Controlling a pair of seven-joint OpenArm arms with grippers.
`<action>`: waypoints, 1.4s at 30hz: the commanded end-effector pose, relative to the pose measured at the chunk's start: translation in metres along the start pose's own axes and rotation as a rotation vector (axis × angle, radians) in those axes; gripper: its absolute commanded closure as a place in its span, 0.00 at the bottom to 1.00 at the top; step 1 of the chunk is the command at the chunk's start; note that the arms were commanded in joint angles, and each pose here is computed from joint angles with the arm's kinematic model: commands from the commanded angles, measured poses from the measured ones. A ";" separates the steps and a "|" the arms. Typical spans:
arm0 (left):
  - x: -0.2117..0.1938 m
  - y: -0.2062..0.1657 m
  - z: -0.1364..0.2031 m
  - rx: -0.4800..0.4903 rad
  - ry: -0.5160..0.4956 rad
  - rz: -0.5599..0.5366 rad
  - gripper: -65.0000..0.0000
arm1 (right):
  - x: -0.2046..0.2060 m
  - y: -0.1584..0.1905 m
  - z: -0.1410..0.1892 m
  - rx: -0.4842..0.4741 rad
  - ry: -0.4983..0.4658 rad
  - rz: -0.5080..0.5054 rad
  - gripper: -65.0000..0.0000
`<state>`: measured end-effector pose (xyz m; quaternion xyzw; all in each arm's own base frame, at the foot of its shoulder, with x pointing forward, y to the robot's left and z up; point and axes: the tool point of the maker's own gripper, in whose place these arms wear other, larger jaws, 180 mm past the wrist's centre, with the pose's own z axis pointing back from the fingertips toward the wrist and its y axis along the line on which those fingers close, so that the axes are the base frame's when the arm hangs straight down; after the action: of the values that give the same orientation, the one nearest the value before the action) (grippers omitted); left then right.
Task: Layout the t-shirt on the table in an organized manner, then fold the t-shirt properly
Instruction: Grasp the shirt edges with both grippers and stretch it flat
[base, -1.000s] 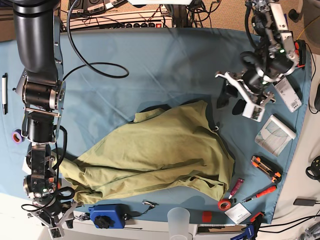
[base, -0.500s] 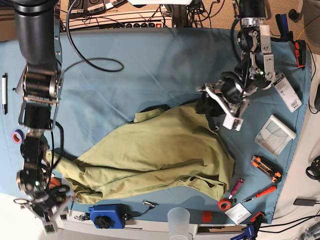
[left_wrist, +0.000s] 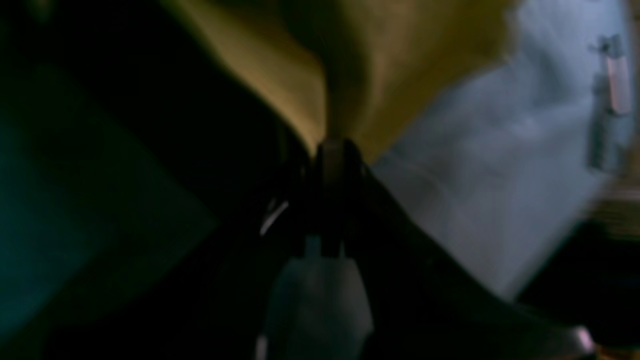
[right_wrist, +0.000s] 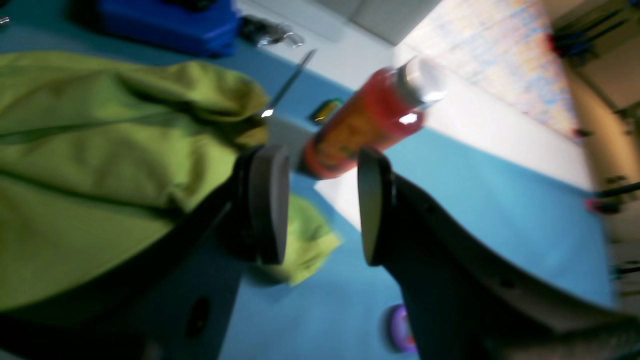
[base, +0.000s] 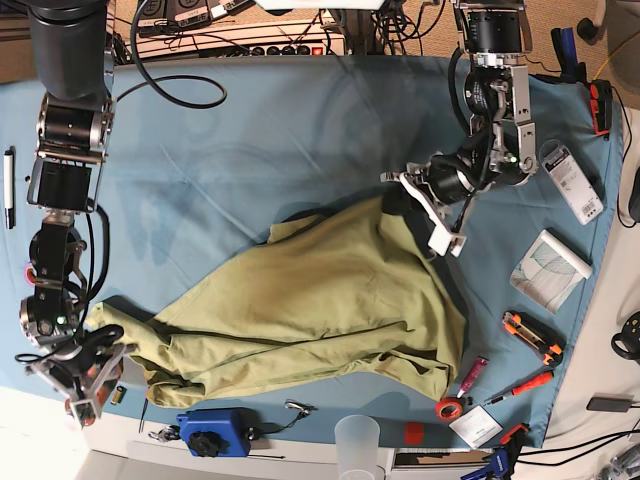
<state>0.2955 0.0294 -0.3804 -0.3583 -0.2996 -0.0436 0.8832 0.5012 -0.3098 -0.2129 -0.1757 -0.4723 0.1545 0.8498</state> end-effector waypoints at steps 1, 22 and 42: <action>0.015 -0.016 0.003 -0.054 -0.034 -0.023 1.00 | 0.011 -0.019 0.008 -0.030 -0.026 -0.010 0.64; 0.068 0.009 0.180 0.362 -0.356 -0.300 1.00 | -0.167 0.134 0.056 0.638 0.253 -0.144 0.64; 0.066 0.024 0.192 0.432 -0.323 -0.355 1.00 | -0.156 0.138 0.012 0.268 0.214 -0.120 0.64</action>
<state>0.2570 0.1828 -0.2611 -0.1084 -0.4760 -0.0682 0.8701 0.3955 -0.2340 -0.3923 -0.0113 -0.3733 0.1457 0.9161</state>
